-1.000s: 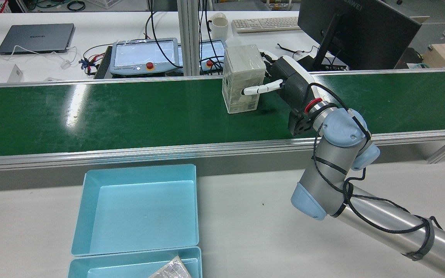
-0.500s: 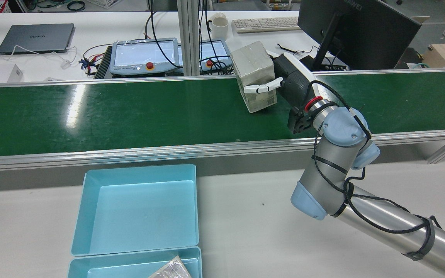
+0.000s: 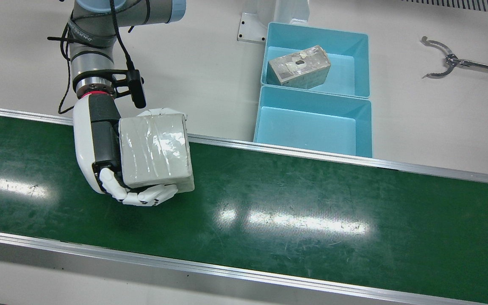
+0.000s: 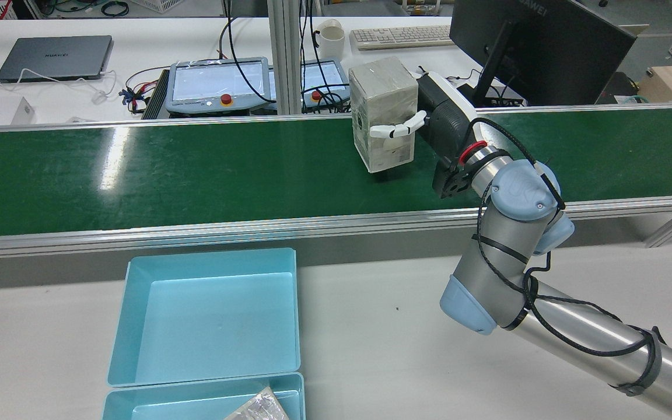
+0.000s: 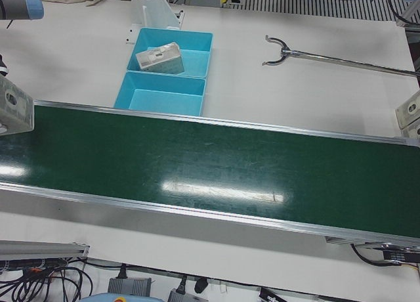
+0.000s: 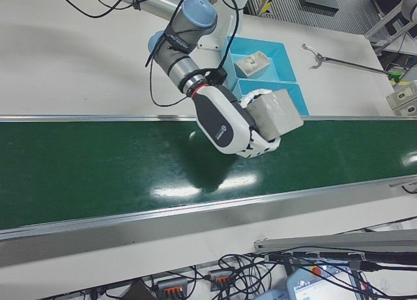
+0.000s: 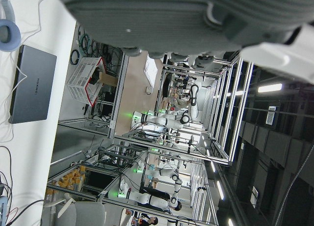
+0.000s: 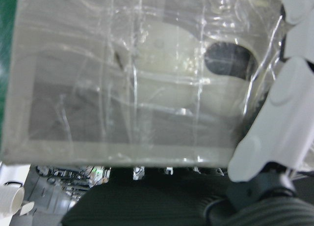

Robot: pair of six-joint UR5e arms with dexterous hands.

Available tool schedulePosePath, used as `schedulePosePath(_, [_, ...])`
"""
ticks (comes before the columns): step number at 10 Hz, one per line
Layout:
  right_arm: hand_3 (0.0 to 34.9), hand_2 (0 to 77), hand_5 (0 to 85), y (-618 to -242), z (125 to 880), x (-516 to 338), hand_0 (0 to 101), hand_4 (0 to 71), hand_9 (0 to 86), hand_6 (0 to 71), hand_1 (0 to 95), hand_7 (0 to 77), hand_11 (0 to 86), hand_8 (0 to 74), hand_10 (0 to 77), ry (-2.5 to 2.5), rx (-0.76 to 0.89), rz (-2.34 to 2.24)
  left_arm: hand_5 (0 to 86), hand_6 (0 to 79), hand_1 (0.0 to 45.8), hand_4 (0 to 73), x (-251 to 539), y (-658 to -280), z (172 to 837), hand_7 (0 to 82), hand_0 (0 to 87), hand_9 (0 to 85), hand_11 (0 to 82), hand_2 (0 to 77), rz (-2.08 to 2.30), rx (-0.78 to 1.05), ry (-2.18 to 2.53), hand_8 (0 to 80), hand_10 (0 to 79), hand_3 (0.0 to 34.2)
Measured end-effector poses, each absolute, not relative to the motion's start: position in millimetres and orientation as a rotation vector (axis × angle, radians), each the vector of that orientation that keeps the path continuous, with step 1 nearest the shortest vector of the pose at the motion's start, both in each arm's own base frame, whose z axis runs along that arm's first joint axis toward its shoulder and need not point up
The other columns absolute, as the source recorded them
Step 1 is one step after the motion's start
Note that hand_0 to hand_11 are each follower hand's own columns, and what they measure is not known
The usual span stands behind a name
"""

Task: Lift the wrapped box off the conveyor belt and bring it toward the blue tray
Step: 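Lift the box off the belt and carry it over the blue tray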

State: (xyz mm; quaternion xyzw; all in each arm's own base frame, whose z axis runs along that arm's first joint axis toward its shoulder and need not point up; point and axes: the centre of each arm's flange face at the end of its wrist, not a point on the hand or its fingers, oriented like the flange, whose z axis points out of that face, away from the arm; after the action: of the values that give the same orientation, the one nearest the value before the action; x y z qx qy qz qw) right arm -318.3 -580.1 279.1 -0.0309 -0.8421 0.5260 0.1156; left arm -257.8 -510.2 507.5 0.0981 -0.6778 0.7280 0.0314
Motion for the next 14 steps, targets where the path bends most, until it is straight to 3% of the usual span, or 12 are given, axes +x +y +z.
schedulePosePath(4, [0.2,23.5,49.6,-536,241,-368,45,19.6,34.4,36.5,1.1,29.5,38.7,55.6,48.0,-2.548,-0.178,1.392,1.1,0.0,0.0,0.0,-258,-510,508,0.5,0.0,0.0,0.5,0.5,2.242,0.302,-2.088,0.5,0.5,0.0])
schedulePosePath(5, [0.2,23.5,49.6,-526,238,-384,45,19.6,34.4,36.5,1.1,29.5,38.7,55.6,48.0,-2.559,-0.217,1.37,1.1,0.0,0.0,0.0,-258,-510,507,0.5,0.0,0.0,0.5,0.5,2.242,0.302,-2.088,0.5,0.5,0.0])
schedulePosePath(6, [0.2,22.9,52.9,-514,236,-404,46,16.4,34.4,43.6,1.1,28.9,39.3,56.2,48.5,-2.576,-0.263,1.349,0.5,0.0,0.0,0.0,-258,-510,507,0.0,0.0,0.0,0.5,0.5,2.242,0.302,-2.088,0.5,0.5,0.0])
schedulePosePath(9, [0.1,21.3,52.9,-467,216,-464,45,16.4,34.4,43.6,0.5,29.5,39.3,56.7,49.1,-2.643,-0.338,1.312,1.1,0.0,0.0,0.0,-258,-510,508,0.0,0.0,0.0,0.5,0.5,2.242,0.302,-2.088,0.5,0.5,0.0])
schedulePosePath(14, [0.1,20.7,54.0,-403,163,-523,45,15.3,34.4,43.6,0.5,30.0,39.3,56.7,49.1,-2.685,-0.303,1.295,1.1,0.0,0.0,0.0,-258,-510,507,0.0,0.0,0.0,0.5,0.5,2.242,0.302,-2.088,0.5,0.5,0.0])
